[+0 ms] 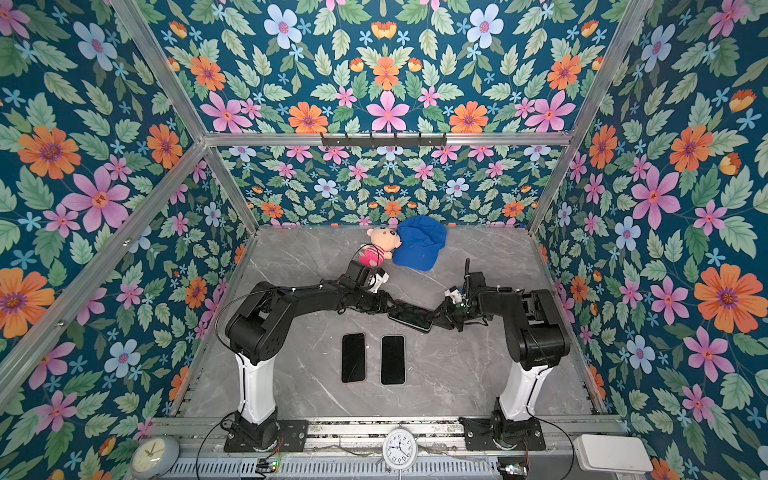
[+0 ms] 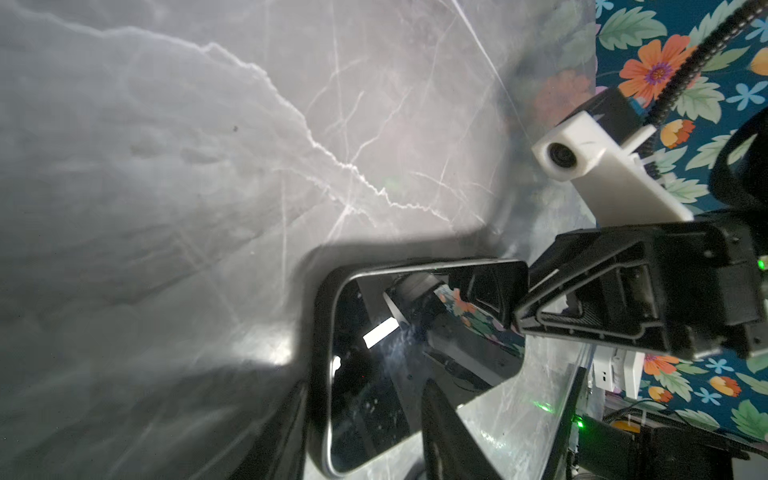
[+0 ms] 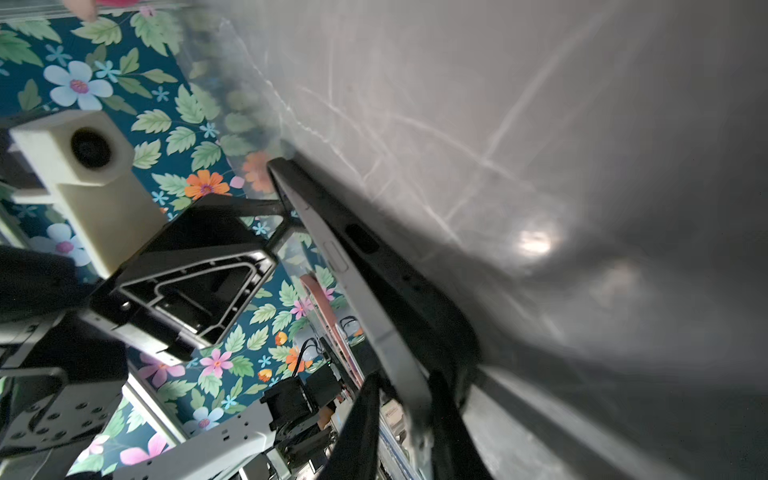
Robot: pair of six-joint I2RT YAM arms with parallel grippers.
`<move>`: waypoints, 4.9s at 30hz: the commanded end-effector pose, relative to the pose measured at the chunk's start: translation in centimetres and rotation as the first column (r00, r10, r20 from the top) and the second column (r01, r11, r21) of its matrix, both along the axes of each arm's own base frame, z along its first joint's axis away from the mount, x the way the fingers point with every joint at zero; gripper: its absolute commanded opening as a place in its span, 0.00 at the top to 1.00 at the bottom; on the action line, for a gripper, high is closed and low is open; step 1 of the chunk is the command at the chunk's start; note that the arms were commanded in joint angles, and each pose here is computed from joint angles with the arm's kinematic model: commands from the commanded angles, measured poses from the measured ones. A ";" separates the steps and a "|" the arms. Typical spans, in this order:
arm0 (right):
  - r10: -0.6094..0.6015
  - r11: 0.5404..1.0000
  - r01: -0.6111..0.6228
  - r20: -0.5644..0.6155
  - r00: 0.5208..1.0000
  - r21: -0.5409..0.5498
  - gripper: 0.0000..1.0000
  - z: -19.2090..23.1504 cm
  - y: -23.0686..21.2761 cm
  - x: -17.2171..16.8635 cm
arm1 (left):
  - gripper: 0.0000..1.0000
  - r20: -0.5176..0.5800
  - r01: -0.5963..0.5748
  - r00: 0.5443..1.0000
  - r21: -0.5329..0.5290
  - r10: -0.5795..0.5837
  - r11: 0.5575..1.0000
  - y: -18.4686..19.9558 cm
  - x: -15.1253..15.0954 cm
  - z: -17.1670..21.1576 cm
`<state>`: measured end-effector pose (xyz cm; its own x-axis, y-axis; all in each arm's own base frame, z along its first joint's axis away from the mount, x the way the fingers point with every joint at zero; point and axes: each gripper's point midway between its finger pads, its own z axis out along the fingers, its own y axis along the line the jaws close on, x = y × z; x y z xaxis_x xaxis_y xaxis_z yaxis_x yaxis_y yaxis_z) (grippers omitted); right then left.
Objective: Put the phone into the phone case
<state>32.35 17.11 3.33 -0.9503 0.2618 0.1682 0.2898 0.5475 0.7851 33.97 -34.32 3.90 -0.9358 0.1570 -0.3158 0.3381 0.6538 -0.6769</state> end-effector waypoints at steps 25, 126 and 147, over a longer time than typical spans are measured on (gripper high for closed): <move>0.118 0.854 -0.110 -0.016 0.993 -0.508 0.35 0.8 -1.5 -1.0 | 0.53 0.005 0.024 1.000 -0.017 -0.024 1.000 1.2 -1.3 0.7; 0.069 0.784 -0.058 -0.005 0.998 -0.618 0.99 -1.0 0.7 -4.5 | 0.68 -0.087 0.051 0.995 -0.068 -0.057 0.996 -1.1 -2.6 -0.1; 0.300 0.755 -0.111 0.190 0.935 -0.647 0.40 3.3 -0.6 4.2 | 0.31 -0.053 0.040 0.998 -0.079 -0.044 0.996 -1.3 -5.5 2.9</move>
